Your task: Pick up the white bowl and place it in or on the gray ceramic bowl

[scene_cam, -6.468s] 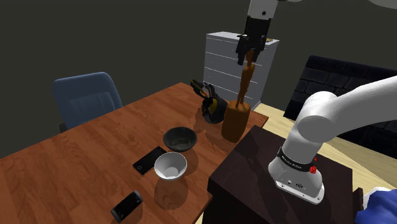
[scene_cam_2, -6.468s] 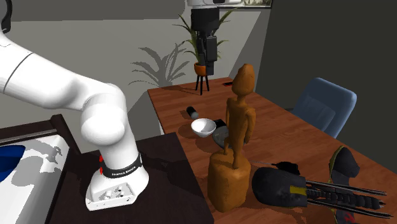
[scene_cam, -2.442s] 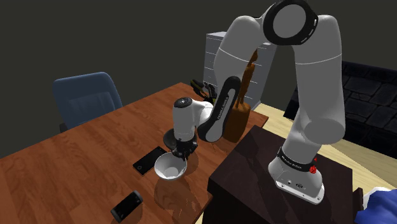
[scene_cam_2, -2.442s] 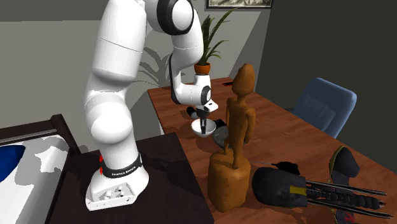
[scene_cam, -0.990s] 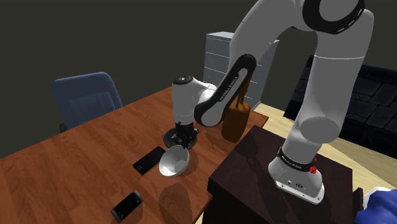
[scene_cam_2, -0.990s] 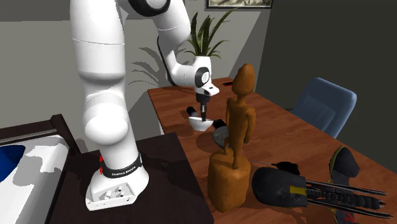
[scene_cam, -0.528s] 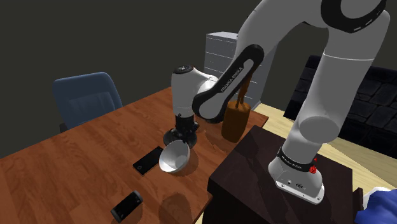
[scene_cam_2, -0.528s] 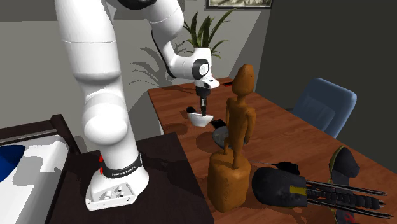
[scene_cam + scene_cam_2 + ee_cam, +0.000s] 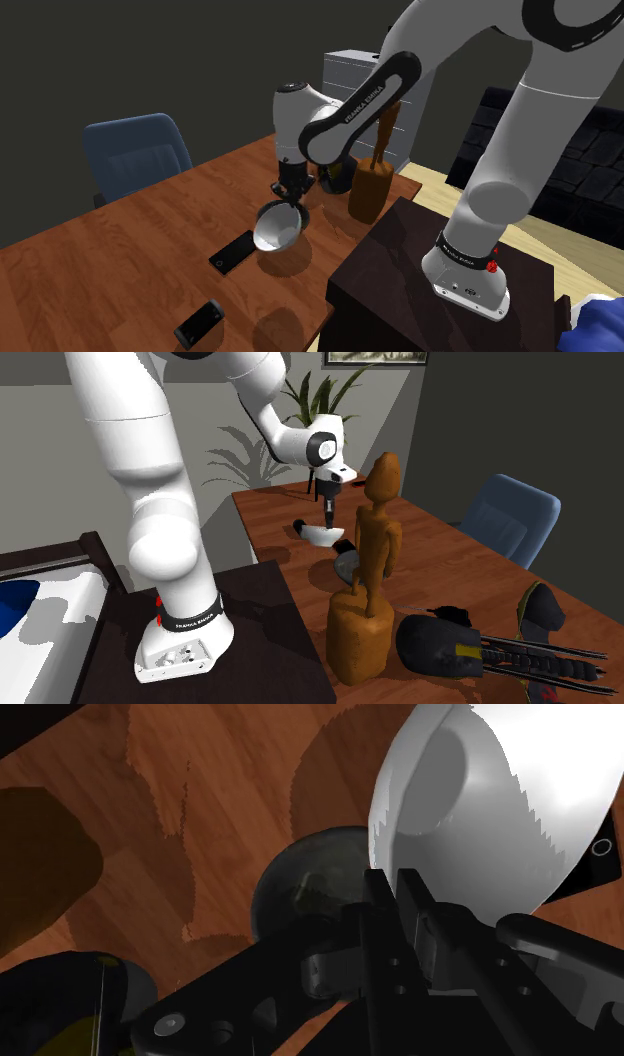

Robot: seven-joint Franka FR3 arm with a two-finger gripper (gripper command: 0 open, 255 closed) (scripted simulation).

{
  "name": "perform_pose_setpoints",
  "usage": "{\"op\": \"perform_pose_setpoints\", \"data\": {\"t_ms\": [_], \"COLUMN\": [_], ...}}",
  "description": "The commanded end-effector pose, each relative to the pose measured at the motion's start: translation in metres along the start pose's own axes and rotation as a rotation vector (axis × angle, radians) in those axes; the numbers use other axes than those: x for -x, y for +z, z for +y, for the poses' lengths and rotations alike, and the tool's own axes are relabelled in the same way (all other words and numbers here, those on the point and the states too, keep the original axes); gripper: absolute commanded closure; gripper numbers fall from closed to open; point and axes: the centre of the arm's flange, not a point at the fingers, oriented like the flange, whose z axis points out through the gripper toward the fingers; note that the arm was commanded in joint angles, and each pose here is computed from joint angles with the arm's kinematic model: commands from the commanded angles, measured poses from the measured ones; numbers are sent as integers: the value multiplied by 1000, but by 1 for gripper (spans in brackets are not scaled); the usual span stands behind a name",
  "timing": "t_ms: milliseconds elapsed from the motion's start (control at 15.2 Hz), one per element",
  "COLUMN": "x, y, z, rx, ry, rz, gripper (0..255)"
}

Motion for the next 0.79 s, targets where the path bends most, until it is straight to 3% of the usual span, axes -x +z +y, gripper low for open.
{"op": "perform_pose_setpoints", "data": {"t_ms": [0,594,726], "x": [-22,-117,-123], "y": [-5,-29,-25], "z": [16,84,89], "rx": [0,0,0], "ry": [-1,-1,-1], "rz": [0,0,0], "gripper": [255,255,255]}}
